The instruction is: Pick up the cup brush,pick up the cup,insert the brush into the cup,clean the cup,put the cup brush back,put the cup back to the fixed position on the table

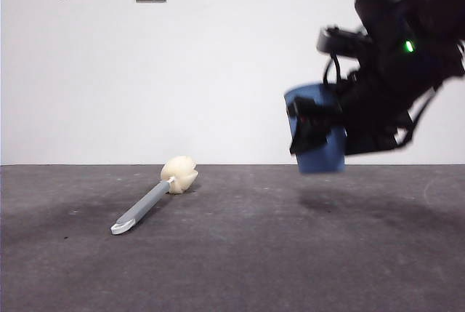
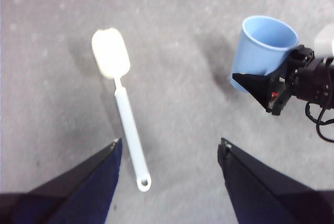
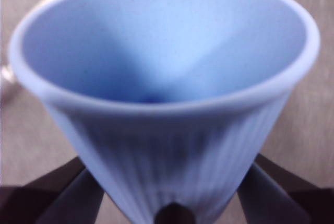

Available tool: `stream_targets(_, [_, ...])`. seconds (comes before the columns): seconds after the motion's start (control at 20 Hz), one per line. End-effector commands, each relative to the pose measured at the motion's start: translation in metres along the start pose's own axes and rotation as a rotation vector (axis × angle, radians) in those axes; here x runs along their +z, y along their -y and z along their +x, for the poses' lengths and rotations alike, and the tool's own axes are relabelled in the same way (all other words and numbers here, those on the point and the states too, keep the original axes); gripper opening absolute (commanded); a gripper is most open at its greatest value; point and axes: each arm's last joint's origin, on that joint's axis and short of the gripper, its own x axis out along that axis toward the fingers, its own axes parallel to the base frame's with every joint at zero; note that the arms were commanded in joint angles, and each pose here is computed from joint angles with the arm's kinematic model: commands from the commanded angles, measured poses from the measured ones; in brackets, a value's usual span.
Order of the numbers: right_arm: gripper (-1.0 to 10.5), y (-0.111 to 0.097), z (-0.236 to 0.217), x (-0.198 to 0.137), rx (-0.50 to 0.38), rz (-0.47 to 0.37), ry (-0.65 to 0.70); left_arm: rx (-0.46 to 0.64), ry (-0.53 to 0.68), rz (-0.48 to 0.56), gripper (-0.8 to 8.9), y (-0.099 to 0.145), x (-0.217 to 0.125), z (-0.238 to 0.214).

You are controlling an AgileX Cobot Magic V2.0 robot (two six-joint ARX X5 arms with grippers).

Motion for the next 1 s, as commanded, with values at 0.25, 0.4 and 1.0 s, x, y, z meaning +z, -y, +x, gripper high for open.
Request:
stream_targets(0.25, [-0.1, 0.005, -0.002, -0.036, -0.006, 0.000, 0.089, 0.005, -0.014, 0.028, 3.15, -0.001, -0.002, 0.001])
stream_targets(0.4, [-0.1, 0.007, 0.012, -0.049, -0.008, 0.002, 0.109, 0.007, -0.022, 0.035, 3.15, -0.001, -0.003, 0.001])
stream_targets(1.0, [0.1, 0.007, 0.028, -0.080, 0.016, -0.024, 0.022, 0.009, -0.025, 0.047, 3.15, -0.001, -0.003, 0.001])
